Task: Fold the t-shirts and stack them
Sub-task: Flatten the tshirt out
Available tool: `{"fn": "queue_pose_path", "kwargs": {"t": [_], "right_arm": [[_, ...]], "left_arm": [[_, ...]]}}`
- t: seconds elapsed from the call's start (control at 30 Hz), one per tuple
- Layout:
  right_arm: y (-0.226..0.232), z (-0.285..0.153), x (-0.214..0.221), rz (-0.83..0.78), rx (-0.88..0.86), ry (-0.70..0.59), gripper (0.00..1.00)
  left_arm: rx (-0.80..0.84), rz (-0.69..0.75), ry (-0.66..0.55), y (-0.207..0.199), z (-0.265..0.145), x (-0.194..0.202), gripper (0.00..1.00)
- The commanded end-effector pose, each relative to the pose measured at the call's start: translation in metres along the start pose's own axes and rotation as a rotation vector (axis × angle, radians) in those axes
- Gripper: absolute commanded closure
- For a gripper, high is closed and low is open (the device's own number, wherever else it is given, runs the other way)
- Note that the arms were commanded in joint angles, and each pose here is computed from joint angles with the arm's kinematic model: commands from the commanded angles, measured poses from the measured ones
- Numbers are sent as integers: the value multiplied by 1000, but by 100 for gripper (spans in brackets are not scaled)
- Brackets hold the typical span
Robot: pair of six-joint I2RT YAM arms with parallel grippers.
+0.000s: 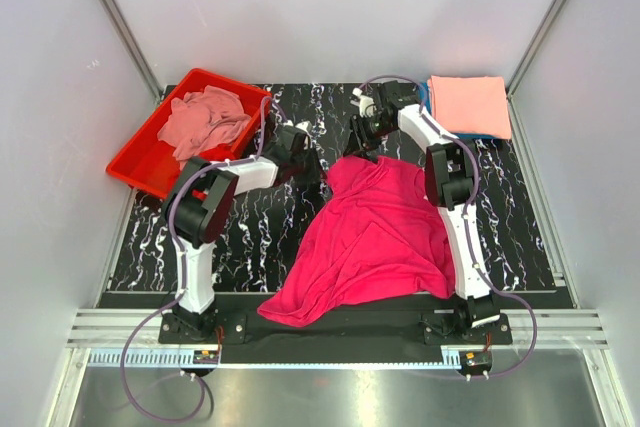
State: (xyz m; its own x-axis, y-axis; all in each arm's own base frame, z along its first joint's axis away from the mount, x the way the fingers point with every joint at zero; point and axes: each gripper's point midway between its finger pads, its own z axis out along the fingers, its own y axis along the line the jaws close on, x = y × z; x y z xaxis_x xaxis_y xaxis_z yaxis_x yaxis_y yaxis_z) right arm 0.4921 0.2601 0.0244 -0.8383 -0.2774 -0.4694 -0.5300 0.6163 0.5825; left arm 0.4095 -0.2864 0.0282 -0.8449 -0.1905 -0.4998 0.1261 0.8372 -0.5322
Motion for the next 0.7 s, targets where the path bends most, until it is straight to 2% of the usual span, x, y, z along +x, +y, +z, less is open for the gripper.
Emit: {"fn": "queue_pose_path", "kwargs": {"t": [0.0, 0.07, 0.2, 0.23, 0.37, 0.57, 0.67], "right_arm": [[-1, 8, 9, 8, -19, 32, 56], [1, 10, -1, 5, -37, -2, 61], [-3, 9, -18, 46, -41, -72, 73], [-5, 8, -20, 40, -27, -81, 82], [-12, -2, -31, 27, 48, -142, 100], [3, -40, -58, -86, 125, -313, 100], [-1, -41, -54, -101, 148, -319, 100]], "left_arm": [[19, 12, -18, -8, 2, -9, 87], [3, 12, -11, -5, 2, -7, 100], [-27, 7, -21, 2, 0, -6, 100], [-45, 4, -14, 5, -3, -4, 100], [-115, 0, -42, 17, -10, -6, 100], [-159, 2, -115, 20, -21, -23, 100], [-178, 17, -107, 21, -18, -28, 100]]}}
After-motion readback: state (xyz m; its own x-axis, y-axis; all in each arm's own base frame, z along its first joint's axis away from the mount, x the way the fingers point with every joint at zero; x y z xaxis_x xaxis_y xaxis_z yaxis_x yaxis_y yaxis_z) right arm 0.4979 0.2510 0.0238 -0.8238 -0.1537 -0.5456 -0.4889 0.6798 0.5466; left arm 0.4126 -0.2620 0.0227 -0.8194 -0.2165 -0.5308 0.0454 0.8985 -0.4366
